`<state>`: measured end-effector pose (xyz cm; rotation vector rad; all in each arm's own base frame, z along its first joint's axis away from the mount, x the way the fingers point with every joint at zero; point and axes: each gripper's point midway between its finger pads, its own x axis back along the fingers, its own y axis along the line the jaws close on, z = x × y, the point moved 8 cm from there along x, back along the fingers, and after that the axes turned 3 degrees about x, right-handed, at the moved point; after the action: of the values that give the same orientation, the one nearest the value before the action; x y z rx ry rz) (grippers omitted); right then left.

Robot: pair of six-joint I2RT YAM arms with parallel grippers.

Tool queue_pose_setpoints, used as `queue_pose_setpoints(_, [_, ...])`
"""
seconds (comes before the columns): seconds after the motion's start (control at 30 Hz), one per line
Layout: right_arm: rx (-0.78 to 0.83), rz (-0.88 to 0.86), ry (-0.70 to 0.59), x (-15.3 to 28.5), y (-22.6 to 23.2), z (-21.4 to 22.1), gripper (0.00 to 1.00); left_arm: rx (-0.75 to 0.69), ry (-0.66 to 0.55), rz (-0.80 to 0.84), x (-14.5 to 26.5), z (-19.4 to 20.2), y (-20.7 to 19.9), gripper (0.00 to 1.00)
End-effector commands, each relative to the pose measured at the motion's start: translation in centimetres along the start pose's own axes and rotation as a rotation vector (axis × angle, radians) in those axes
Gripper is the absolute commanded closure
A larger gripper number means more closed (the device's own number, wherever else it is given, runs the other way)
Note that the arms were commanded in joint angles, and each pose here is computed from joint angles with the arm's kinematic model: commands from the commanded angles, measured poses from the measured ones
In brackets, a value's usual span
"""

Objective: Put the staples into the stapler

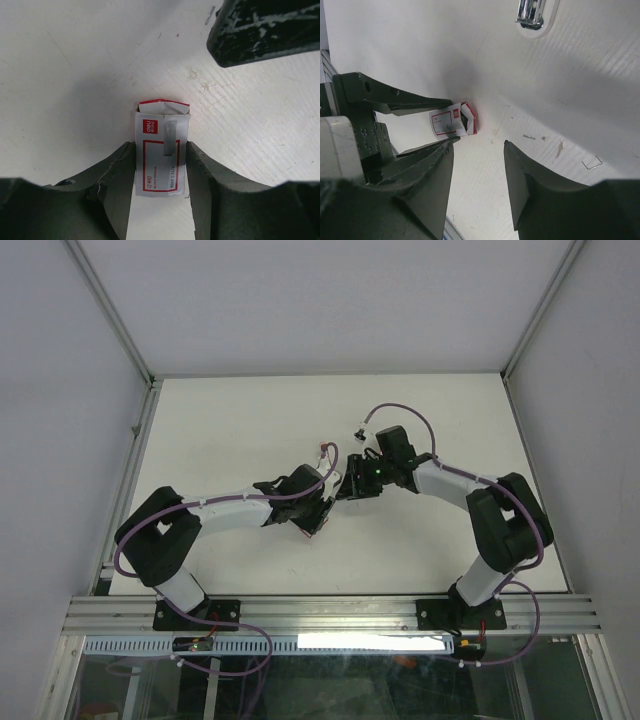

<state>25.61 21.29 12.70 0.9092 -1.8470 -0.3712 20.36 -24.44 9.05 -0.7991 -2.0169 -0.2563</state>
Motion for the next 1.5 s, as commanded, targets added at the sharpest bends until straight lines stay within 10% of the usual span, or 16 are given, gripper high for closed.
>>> queue_pose_setpoints(0.0, [-0.002,-0.073,0.01,-0.8,0.5,0.1,0.54,-0.03,-0.038,0.077,0.3,-0.4,-1.2,0.56])
queue_pose_setpoints(1.47, [-0.036,-0.264,0.149,-5.6,1.9,2.6,0.77,-0.054,-0.034,0.116,0.1,0.0,-2.1,0.58])
